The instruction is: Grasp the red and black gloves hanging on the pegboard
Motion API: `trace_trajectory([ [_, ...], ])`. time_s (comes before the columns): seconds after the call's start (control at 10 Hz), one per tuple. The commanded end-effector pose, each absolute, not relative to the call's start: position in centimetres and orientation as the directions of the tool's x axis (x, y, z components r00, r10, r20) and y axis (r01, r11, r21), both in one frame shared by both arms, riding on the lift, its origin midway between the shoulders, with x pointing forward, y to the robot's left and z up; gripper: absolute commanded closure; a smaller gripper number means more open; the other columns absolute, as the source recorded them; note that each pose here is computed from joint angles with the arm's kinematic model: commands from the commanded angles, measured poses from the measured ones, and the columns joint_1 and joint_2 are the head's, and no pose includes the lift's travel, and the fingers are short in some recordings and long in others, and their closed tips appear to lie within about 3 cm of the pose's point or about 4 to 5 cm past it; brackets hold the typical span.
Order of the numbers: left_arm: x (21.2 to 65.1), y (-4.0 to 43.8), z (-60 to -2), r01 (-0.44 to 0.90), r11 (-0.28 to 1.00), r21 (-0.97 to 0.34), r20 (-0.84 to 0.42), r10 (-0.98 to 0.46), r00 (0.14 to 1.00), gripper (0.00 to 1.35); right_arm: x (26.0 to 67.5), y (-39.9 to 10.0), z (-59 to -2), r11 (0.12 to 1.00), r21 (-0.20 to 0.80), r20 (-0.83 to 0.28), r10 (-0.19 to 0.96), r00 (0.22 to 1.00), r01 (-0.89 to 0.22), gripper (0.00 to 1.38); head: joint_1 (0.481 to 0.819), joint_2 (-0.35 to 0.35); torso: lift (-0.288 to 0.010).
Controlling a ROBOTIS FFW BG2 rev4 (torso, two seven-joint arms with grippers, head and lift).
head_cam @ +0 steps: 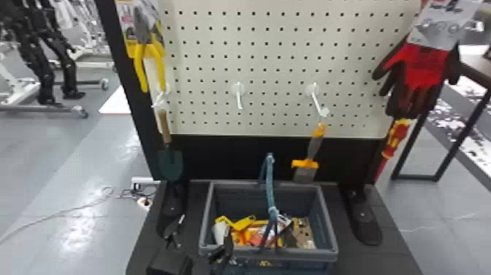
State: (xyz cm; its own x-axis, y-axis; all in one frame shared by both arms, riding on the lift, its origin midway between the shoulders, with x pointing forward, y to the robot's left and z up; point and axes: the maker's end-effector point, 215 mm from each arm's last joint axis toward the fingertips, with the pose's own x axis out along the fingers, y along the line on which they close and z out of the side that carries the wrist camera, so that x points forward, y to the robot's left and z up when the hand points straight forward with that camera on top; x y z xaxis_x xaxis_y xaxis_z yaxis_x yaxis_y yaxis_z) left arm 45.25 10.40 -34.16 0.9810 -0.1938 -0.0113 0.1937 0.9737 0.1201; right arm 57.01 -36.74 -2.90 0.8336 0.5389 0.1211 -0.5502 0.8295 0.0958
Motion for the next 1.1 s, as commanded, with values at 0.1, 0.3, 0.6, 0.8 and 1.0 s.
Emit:
trace_trajectory([
  [0.1,45.5,10.1,-34.2,0.202,0.972,0.120,-0.012,-0.202,0.979,0.36,58.0,-31.8,-0.7,0.747,0.108,0.123,0.645,0.754,-0.656,0.19,0.549,0.000,-0.100],
  [0.3,45.6,9.7,-34.2,0.211,0.970,0.118,-0.011,-0.211,0.977,0.37,58.9,-29.8,0.1,0.718,0.101,0.103,0.681,0.725,-0.689,0.19,0.549,0.000,-0.100],
  [0.6,45.9,9.1,-34.2,0.221,0.969,0.111,-0.007,-0.221,0.975,0.37,59.3,-27.4,1.3,0.676,0.105,0.119,0.720,0.684,-0.729,0.20,0.549,0.000,-0.100],
  [0.8,46.0,8.9,-34.2,0.223,0.969,0.106,-0.005,-0.224,0.975,0.37,59.4,-26.7,1.1,0.663,0.102,0.119,0.732,0.671,-0.742,0.27,0.549,0.000,-0.100],
  [1.0,46.0,8.8,-34.2,0.225,0.969,0.105,-0.004,-0.226,0.974,0.37,59.4,-26.5,0.3,0.655,0.126,0.118,0.736,0.667,-0.745,0.85,0.549,0.000,-0.100],
])
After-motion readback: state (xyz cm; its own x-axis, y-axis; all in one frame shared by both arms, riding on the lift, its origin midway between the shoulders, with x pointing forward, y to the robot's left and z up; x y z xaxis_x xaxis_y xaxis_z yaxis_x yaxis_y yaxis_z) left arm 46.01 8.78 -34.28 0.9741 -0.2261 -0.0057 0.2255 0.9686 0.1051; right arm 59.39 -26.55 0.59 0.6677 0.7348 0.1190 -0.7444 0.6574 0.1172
